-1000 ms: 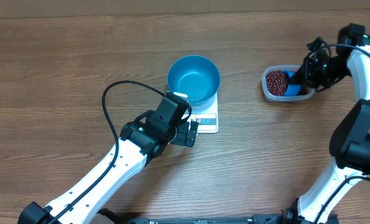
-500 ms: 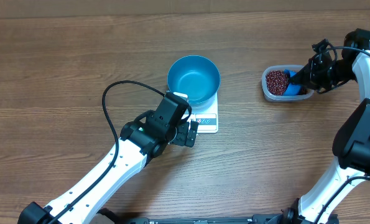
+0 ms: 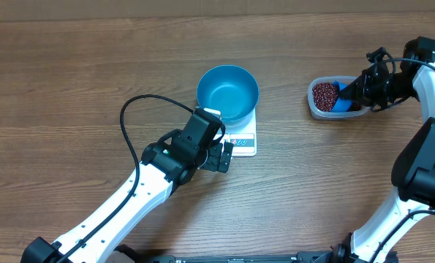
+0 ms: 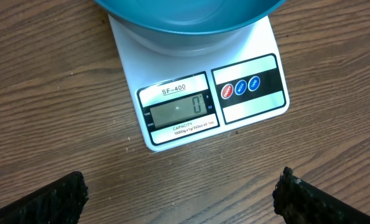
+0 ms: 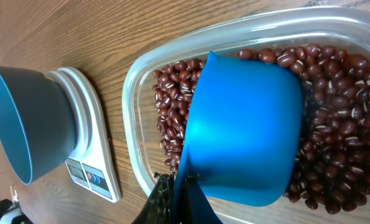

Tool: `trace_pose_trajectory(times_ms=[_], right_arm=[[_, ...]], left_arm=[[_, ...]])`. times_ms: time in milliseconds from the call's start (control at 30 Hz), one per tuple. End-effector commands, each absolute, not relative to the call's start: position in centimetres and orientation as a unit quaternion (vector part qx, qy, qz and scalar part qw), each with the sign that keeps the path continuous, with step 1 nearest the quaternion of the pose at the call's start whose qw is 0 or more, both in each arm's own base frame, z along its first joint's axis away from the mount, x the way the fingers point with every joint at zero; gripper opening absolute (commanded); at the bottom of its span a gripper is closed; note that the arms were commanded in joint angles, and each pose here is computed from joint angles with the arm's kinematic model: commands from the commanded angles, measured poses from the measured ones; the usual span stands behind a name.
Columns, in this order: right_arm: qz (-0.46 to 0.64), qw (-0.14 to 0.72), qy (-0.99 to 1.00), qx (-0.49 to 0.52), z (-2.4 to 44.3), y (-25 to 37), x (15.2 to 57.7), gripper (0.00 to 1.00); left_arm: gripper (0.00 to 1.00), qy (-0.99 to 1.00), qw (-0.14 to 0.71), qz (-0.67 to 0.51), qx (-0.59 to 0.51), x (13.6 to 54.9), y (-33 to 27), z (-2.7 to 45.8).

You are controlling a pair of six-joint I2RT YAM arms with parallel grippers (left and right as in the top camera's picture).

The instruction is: Scoop item into bowl and weigh 150g on scale

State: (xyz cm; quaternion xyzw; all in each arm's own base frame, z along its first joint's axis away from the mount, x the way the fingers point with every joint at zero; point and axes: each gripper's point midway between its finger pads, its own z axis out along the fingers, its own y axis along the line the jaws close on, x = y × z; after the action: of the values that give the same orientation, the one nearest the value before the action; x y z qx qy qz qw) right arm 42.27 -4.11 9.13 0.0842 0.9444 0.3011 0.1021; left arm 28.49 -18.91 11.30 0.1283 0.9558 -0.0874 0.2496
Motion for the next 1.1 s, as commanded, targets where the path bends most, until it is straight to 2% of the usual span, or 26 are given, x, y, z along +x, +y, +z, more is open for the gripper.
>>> trace_pose_trajectory(times_ms=[0,233,733,1067], right_arm=[[0.282,0.024,0.954,0.096,4.0,-3.4,40.1,0.04],[0.29,-0.002,0.951,0.105,4.1,-3.1,38.9,0.04],[0.297,0.049,0.947,0.113,4.3,-3.9,41.3,0.04],[0.315,0.036,0.943,0.103,4.7,-4.1,40.0,0.04]], left_arm=[[1.0,0.956,0.25,-0.08,0.133,28.4,-18.5,11.1],[1.0,0.956,0.25,-0.08,0.133,28.4,-18.5,11.1],[0.99,0.956,0.25,-0.08,0.133,28.4,-18.5,11.1],[1.0,0.956,0.25,-0.08,0.133,28.4,-18.5,11.1]])
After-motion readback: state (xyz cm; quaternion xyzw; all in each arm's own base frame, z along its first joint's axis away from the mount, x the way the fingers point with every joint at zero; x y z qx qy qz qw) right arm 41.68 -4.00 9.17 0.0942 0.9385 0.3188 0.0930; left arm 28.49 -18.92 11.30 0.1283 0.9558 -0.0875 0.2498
